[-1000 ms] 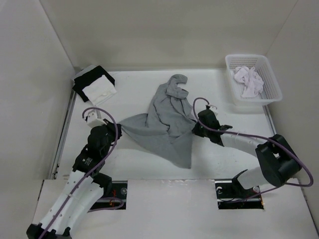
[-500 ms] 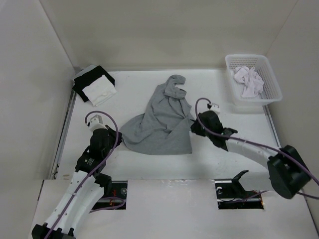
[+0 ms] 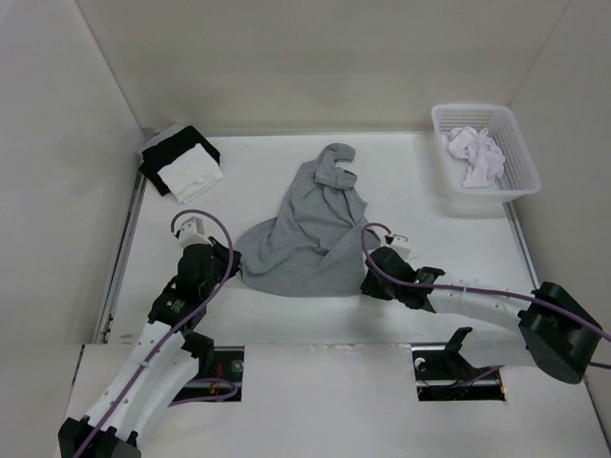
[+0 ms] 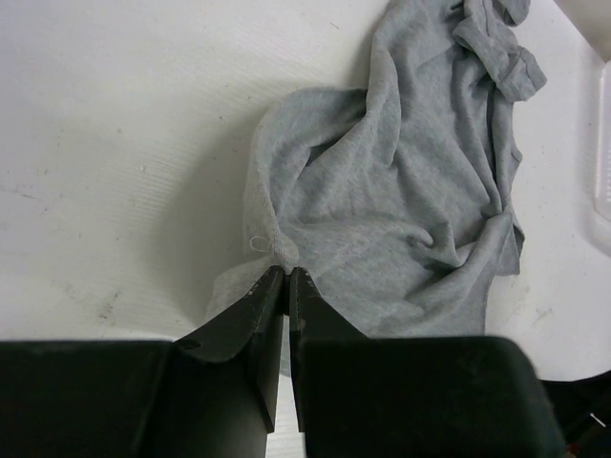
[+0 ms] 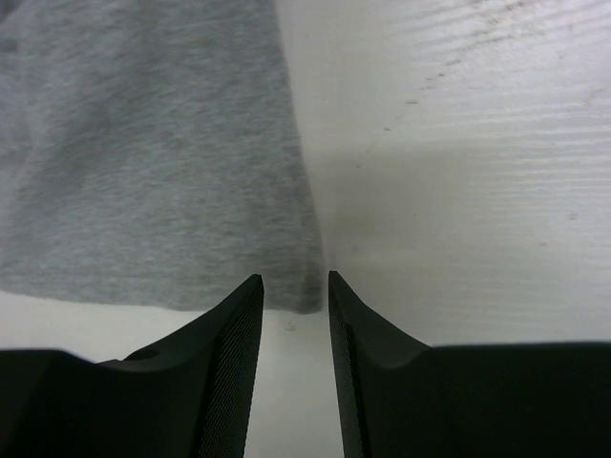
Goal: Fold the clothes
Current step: Flatten the tank top out
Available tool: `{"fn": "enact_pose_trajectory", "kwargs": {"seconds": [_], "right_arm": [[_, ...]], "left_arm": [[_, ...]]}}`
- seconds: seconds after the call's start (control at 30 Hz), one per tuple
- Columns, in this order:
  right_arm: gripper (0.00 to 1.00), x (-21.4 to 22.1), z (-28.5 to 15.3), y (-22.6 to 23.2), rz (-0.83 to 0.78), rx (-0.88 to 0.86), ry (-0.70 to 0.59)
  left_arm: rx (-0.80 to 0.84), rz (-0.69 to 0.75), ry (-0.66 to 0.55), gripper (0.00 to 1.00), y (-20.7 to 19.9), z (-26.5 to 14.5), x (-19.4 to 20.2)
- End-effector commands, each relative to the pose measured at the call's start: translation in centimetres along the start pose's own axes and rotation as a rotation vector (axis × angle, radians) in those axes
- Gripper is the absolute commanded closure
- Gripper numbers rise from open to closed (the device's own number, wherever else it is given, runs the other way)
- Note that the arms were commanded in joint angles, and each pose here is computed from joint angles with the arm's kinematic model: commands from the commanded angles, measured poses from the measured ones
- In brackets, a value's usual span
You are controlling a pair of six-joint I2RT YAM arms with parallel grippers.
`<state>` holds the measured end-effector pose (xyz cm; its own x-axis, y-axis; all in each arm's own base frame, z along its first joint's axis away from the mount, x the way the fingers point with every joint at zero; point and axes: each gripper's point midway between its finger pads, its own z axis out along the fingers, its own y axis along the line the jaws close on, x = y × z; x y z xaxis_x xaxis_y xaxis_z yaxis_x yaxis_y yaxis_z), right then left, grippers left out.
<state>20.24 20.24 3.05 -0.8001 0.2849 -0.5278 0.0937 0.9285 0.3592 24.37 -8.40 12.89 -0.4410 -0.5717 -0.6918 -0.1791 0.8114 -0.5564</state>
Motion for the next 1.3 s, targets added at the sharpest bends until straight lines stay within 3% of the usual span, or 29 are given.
{"fn": "enact_pose_trajectory", "kwargs": {"seconds": [0.0, 0.33, 0.5, 0.63, 0.8, 0.97, 1.1, 1.27], "right_arm": [[0.63, -1.3, 0.0, -0.2, 0.016, 0.07, -0.04], [0.71, 0.8, 0.4, -0.2, 0.016, 0.076, 0.053], [0.94, 1.0, 0.1, 0.6, 0.033, 0.029, 0.064], [1.0, -2.8, -3.0, 3.8, 0.096, -0.131, -0.055], [1.0, -13.3, -15.0, 8.0, 0.109, -0.352, -0.392], [1.0, -23.3, -32.9, 10.1, 0.043, -0.484, -0.752], [1.0, -28.7, -44.4, 11.4, 0.02, -0.565, -0.94], [1.0, -34.1, -53.6, 12.5, 0.011, -0.598, -1.148]], "left_arm": [[0.063, -0.014, -0.042, 0.98, -1.2, -0.2, -0.8], [0.097, -0.002, -0.058, 0.98, -2.3, -0.2, -1.5], [0.106, -0.005, -0.07, 0.98, -2.5, -0.1, -1.7], [0.152, -0.034, -0.115, 0.98, -4.4, -0.7, -3.8], [0.315, -0.109, -0.301, 1.0, -10.6, -5.4, -11.6], [0.549, -0.193, -0.605, 1.0, -17.4, -16.7, -22.9], [0.695, -0.237, -0.868, 1.0, -20.3, -27.2, -30.8], [0.811, -0.247, -1.004, 1.0, -23.2, -34.5, -35.7]]}}
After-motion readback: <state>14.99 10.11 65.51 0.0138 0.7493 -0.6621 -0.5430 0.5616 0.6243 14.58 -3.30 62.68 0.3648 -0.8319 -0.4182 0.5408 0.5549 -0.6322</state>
